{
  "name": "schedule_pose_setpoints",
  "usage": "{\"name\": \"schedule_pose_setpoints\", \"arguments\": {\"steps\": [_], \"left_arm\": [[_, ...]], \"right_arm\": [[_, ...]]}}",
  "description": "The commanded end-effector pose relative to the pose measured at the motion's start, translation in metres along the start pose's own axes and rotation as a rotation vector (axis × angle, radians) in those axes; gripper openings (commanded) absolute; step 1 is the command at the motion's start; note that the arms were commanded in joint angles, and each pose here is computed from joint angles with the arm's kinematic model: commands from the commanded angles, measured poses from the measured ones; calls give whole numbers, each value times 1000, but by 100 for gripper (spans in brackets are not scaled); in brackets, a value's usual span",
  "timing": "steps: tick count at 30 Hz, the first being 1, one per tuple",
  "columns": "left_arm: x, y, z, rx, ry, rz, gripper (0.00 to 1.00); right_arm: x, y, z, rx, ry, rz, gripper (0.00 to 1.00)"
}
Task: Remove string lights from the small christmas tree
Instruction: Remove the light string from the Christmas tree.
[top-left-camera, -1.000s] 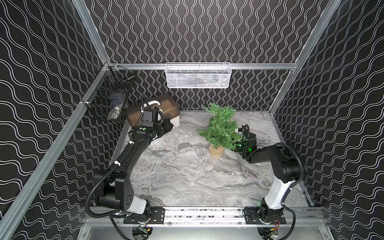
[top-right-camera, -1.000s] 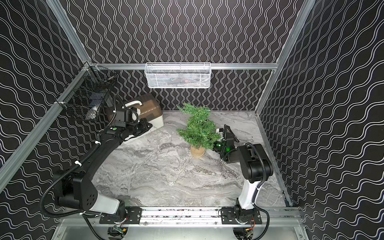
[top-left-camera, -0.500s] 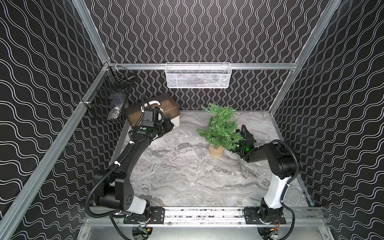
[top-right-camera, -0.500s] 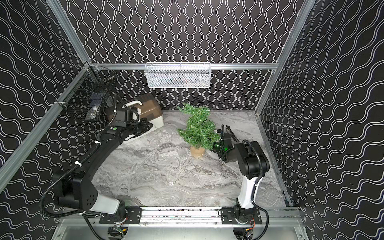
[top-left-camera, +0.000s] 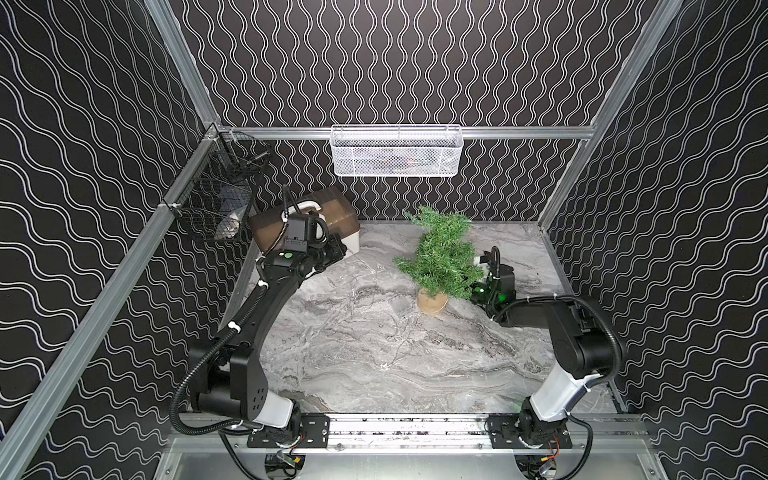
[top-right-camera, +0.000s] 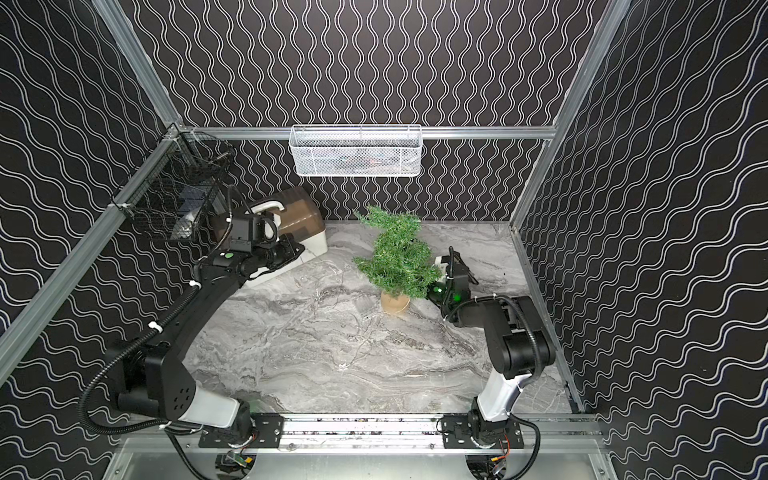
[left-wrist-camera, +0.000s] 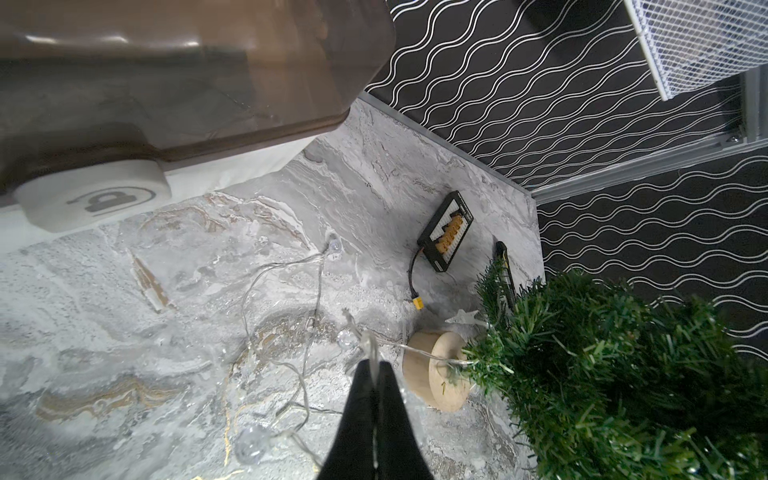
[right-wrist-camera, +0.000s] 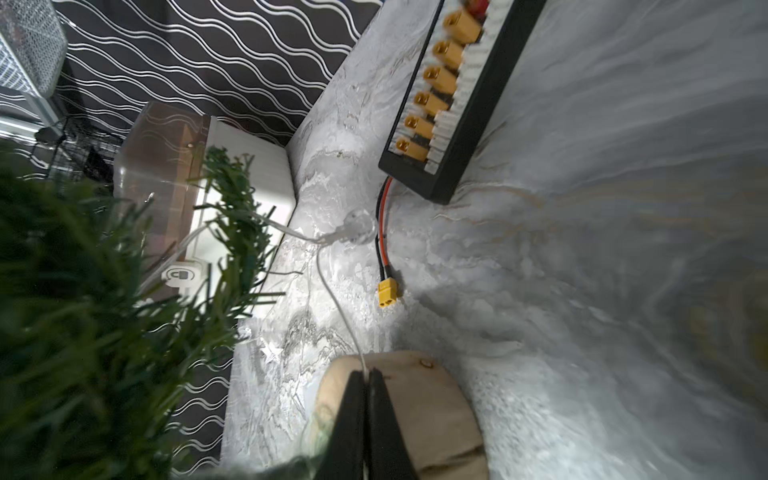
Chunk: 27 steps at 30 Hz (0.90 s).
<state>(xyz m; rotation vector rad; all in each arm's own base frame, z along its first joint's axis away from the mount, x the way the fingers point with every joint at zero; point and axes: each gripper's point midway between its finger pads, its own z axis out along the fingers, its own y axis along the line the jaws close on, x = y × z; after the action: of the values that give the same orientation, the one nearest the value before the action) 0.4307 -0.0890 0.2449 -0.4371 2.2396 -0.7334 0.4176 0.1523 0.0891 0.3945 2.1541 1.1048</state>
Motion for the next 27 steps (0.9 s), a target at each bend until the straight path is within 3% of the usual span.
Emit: {"name": "schedule_pose_setpoints", "arguments": {"steps": [1, 14, 24, 27], "left_arm": [[-6, 6, -2, -22, -15, 19, 0], [-10, 18, -5, -40, -26, 7, 0], [0, 9, 2, 30, -5, -20, 0], [7, 7, 6, 31, 8, -13, 0]], "right_arm": [[0, -15, -13, 80, -7, -6, 0], [-15, 0, -52, 8, -6, 76, 0], [7, -18, -53, 60, 85, 145, 0], [19, -28, -43, 41, 112, 194, 11]]}}
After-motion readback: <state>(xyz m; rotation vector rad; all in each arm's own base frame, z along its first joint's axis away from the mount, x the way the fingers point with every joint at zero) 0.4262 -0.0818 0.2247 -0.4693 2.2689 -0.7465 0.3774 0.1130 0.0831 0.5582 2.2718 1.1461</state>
